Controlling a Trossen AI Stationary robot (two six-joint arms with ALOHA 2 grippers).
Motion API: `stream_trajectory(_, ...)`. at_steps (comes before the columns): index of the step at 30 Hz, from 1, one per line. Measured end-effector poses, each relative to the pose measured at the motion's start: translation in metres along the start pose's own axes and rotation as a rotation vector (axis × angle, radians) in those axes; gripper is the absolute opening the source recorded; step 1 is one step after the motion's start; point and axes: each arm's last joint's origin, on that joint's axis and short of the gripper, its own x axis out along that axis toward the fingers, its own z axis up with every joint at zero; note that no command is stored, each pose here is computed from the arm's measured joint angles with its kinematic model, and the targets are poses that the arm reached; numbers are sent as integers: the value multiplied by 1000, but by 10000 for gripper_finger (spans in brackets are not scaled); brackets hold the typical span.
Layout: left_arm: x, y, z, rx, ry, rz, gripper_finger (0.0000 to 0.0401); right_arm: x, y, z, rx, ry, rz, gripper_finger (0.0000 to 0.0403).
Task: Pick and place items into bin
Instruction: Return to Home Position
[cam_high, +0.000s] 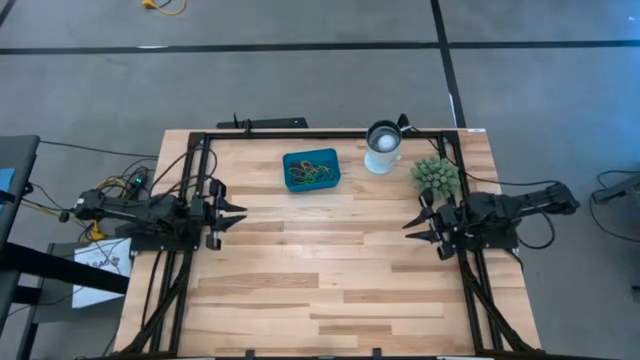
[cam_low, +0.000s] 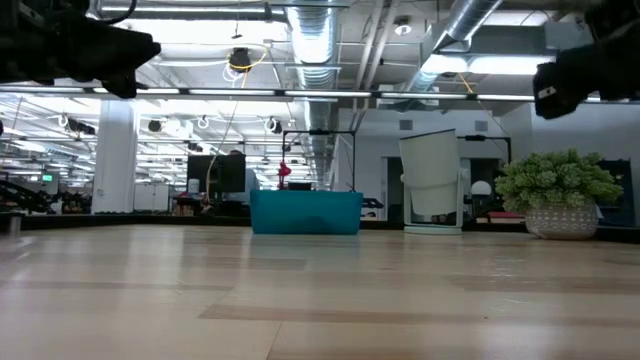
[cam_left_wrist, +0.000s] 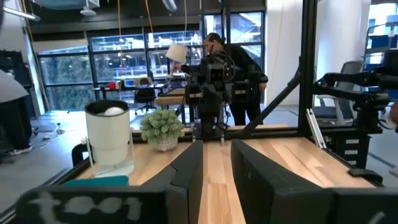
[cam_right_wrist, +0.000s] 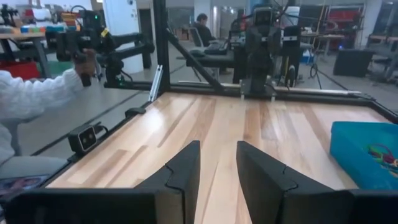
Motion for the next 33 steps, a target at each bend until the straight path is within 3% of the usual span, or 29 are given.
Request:
stream_trajectory(5,0,-1,-9,4,94,-7,73,4,0,-16,12,-27,-4,100)
stream_trajectory(10,-1,-1,-17,-115,169,-2,73,2,0,-10,19,-88,-5,100)
stream_trajectory(14,-1,-1,-17,-165,175,-1,73,3,0,-12,28,-66,-7,100)
stream_trajectory(33,-1,-1,-17,-166,182,-1,73,3,0,-15,-44,-44,-13,100)
